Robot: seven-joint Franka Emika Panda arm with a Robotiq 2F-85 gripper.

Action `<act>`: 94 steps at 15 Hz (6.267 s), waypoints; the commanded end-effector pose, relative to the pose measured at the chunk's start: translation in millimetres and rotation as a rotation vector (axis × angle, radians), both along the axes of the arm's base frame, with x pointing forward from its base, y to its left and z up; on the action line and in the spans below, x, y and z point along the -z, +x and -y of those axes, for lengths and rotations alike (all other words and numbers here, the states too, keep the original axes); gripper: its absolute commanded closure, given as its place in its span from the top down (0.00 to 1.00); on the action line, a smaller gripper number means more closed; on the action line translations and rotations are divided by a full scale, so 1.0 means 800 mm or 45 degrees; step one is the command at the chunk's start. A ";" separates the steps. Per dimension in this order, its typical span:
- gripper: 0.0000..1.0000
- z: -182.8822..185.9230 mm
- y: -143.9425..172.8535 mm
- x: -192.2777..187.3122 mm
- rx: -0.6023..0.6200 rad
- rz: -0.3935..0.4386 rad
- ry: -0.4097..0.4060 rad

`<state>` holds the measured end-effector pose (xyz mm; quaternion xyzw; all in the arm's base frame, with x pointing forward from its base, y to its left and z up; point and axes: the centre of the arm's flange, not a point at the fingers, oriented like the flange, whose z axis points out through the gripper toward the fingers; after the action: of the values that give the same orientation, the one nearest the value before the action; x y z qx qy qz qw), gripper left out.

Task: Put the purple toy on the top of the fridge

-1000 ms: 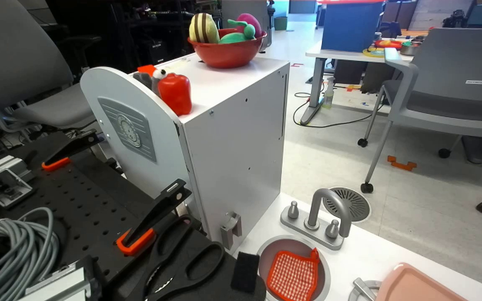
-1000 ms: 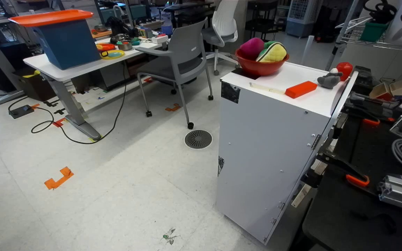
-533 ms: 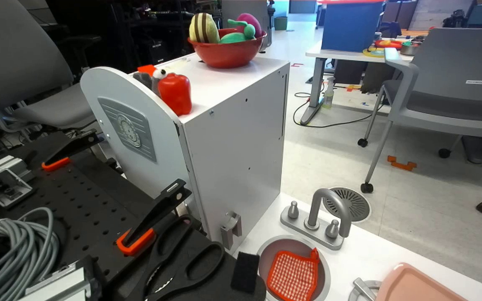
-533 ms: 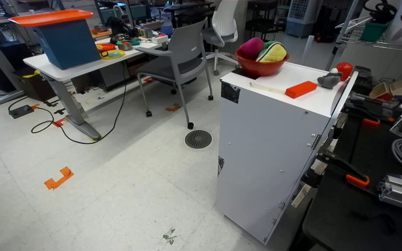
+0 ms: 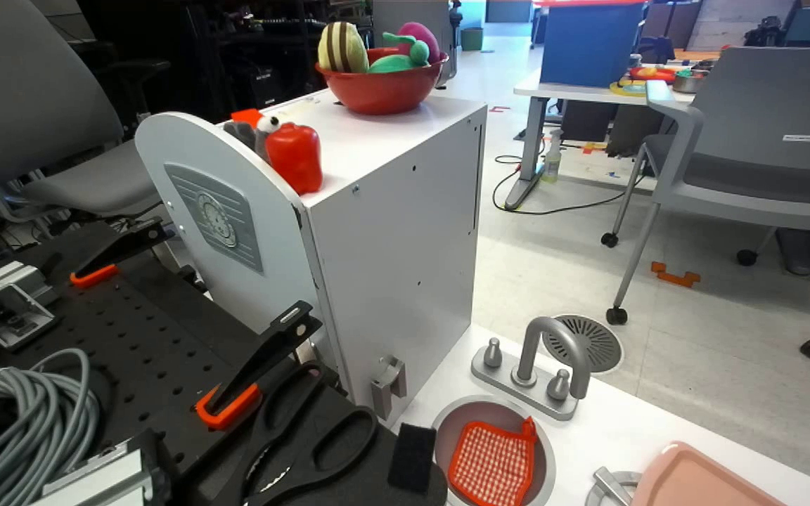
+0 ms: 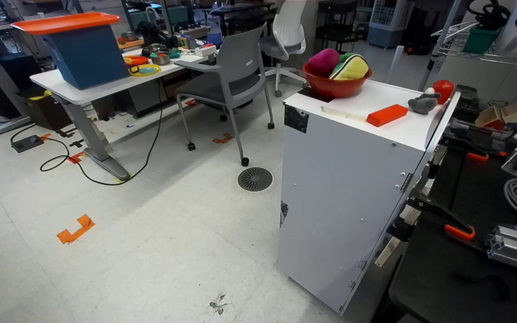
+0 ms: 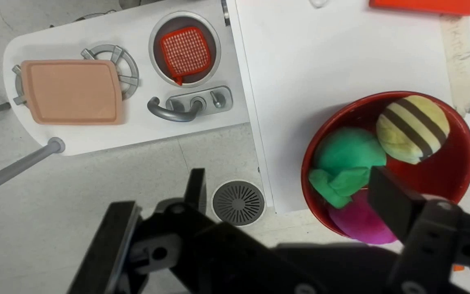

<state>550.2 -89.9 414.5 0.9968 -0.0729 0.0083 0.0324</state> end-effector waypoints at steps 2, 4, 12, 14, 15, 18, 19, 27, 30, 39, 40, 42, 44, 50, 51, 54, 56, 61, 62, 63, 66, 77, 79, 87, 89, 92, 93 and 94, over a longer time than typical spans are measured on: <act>1.00 0.002 0.003 0.003 0.014 -0.004 0.011; 1.00 -0.003 0.016 0.006 0.064 0.009 0.012; 1.00 -0.011 0.070 0.021 0.149 0.001 0.040; 1.00 -0.015 0.083 0.027 0.149 -0.009 0.069; 1.00 -0.020 0.088 0.027 0.131 -0.008 0.089; 1.00 -0.036 0.105 0.030 0.109 -0.013 0.095; 1.00 -0.041 0.112 0.032 0.108 -0.021 0.096; 1.00 -0.069 0.141 0.053 0.049 -0.092 0.075; 1.00 -0.073 0.149 0.067 0.032 -0.120 0.066; 1.00 -0.072 0.167 0.101 -0.039 -0.158 0.029; 1.00 -0.072 0.169 0.102 -0.045 -0.158 0.027; 1.00 -0.073 0.172 0.104 -0.056 -0.161 0.032; 0.85 -0.074 0.175 0.106 -0.065 -0.163 0.041; 0.34 -0.076 0.179 0.112 -0.069 -0.199 0.044; 0.27 -0.077 0.180 0.113 -0.068 -0.201 0.041; 0.03 -0.075 0.180 0.113 -0.062 -0.208 0.048; 0.00 -0.075 0.180 0.112 -0.060 -0.206 0.052; 0.01 -0.073 0.177 0.102 -0.057 -0.180 0.058; 0.01 -0.074 0.175 0.096 -0.057 -0.167 0.053; 0.01 -0.074 0.175 0.090 -0.055 -0.158 0.043; 0.01 -0.075 0.165 0.059 -0.055 -0.099 0.009; 0.01 -0.113 0.088 -0.053 -0.171 0.152 -0.179; 0.01 -0.124 0.065 -0.060 -0.197 0.179 -0.232; 0.01 -0.122 -0.022 -0.087 0.056 0.441 -0.160; 0.01 -0.111 -0.044 -0.094 0.156 0.505 -0.104; 0.01 -0.093 -0.071 -0.101 0.289 0.587 -0.028; 0.01 -0.088 -0.077 -0.102 0.312 0.600 -0.008; 0.01 -0.083 -0.082 -0.102 0.328 0.608 0.005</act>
<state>513.5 -15.5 494.4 0.9597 -0.1764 0.2153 0.0376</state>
